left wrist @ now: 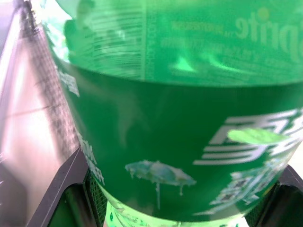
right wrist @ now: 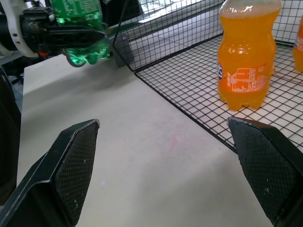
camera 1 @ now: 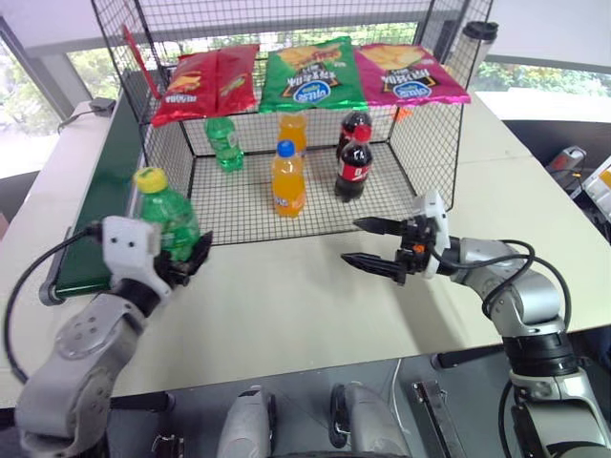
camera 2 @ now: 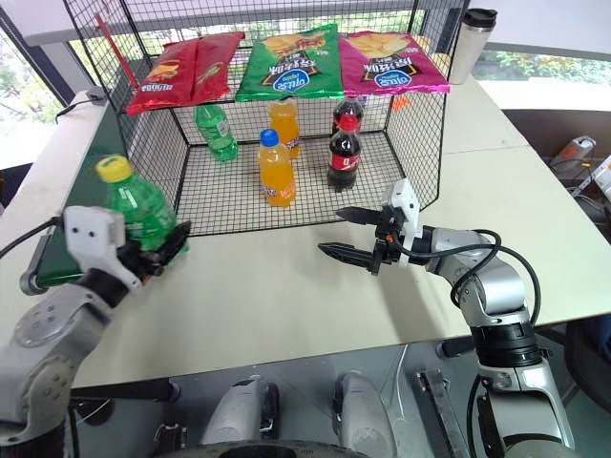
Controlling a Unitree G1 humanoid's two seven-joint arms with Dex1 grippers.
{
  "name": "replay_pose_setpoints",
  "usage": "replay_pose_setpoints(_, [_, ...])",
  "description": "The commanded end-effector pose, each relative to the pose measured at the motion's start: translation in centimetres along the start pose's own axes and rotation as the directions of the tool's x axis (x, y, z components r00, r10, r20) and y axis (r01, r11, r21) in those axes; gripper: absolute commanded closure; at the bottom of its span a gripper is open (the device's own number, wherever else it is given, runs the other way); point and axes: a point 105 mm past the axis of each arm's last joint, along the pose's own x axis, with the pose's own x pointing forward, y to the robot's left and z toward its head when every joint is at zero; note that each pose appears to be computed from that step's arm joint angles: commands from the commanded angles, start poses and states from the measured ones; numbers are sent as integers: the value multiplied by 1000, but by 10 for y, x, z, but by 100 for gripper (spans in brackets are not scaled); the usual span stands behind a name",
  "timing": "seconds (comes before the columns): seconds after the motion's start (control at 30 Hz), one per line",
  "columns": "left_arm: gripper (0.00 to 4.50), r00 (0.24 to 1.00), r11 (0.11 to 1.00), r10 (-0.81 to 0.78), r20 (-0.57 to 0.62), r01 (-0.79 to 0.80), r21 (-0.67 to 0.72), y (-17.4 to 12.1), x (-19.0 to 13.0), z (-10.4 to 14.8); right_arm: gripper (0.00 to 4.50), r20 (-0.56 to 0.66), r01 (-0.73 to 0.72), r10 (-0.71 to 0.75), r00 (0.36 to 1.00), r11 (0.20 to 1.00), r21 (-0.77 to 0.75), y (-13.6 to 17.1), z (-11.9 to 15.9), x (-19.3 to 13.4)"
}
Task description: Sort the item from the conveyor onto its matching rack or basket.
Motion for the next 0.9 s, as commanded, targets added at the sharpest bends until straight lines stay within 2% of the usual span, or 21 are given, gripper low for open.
replay_pose_setpoints(0.03, [169,995,997,41,91,-47,65,-2,20,12,0,30,0,1,1000,1000,-18,3,8,1])
replay_pose_setpoints(0.27, [169,981,985,140,130,-152,84,-2,61,5,0,29,7,-7,1000,1000,-21,4,8,-3])
replay_pose_setpoints(0.5, [169,976,981,172,133,-182,68,-4,94,-7,0,48,-2,4,999,999,-33,7,14,-1])
replay_pose_setpoints(0.87, [169,962,971,227,151,-235,36,-2,130,-13,0,51,-3,5,999,1000,-24,6,12,1])
replay_pose_setpoints(0.9, [119,962,972,225,152,-233,35,-3,132,-13,0,50,-4,5,999,1000,-24,6,12,1])
